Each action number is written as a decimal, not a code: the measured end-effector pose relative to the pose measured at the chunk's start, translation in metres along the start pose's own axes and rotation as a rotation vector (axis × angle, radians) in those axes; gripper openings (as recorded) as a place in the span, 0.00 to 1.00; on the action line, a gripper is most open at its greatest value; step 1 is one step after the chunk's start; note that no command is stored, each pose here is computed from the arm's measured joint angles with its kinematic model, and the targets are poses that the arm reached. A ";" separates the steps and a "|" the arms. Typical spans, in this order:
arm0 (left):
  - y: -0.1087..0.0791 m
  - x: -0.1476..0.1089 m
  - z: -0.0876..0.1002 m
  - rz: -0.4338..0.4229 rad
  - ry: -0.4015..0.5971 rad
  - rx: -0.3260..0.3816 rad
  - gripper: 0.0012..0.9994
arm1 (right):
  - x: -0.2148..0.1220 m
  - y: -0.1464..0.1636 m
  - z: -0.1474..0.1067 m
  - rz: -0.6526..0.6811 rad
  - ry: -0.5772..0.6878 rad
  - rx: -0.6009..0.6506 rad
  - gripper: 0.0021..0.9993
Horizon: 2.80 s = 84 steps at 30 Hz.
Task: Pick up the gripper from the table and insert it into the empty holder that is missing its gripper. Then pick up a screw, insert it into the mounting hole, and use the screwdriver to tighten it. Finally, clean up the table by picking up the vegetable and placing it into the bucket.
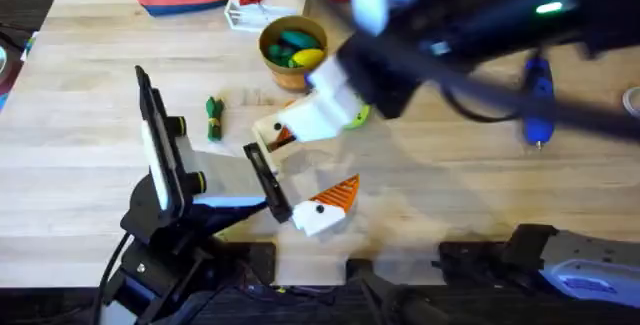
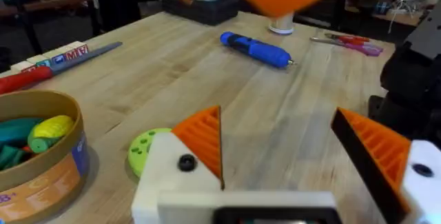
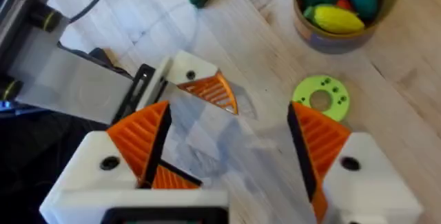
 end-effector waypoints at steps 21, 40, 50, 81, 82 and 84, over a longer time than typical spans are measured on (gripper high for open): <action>0.000 0.000 0.000 0.000 0.000 0.004 0.18 | -0.110 -0.001 -0.089 -0.043 0.090 -0.007 0.99; 0.000 0.000 0.000 0.000 0.000 0.007 0.01 | -0.137 -0.061 -0.125 -0.491 0.062 0.310 0.99; 0.000 0.000 0.000 0.000 0.000 0.007 0.01 | -0.116 -0.163 -0.176 -0.810 0.166 0.770 0.99; 0.000 0.000 0.000 0.000 0.000 0.007 0.01 | -0.061 -0.365 -0.257 -0.768 0.337 0.743 0.99; 0.000 0.000 0.000 0.000 0.000 0.007 0.01 | -0.061 -0.368 -0.258 -0.774 0.328 0.743 0.99; 0.000 0.000 0.000 0.000 0.000 0.007 0.01 | -0.060 -0.374 -0.260 -0.780 0.316 0.742 0.99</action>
Point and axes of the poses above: each hand's point on the last joint's axis, 136 mm out from that joint toward the fingers, its own x axis out along the fingers, its own y axis along the line the jaws close on, z = x × y, the point moved 7 cm from there along -x, back along the fingers
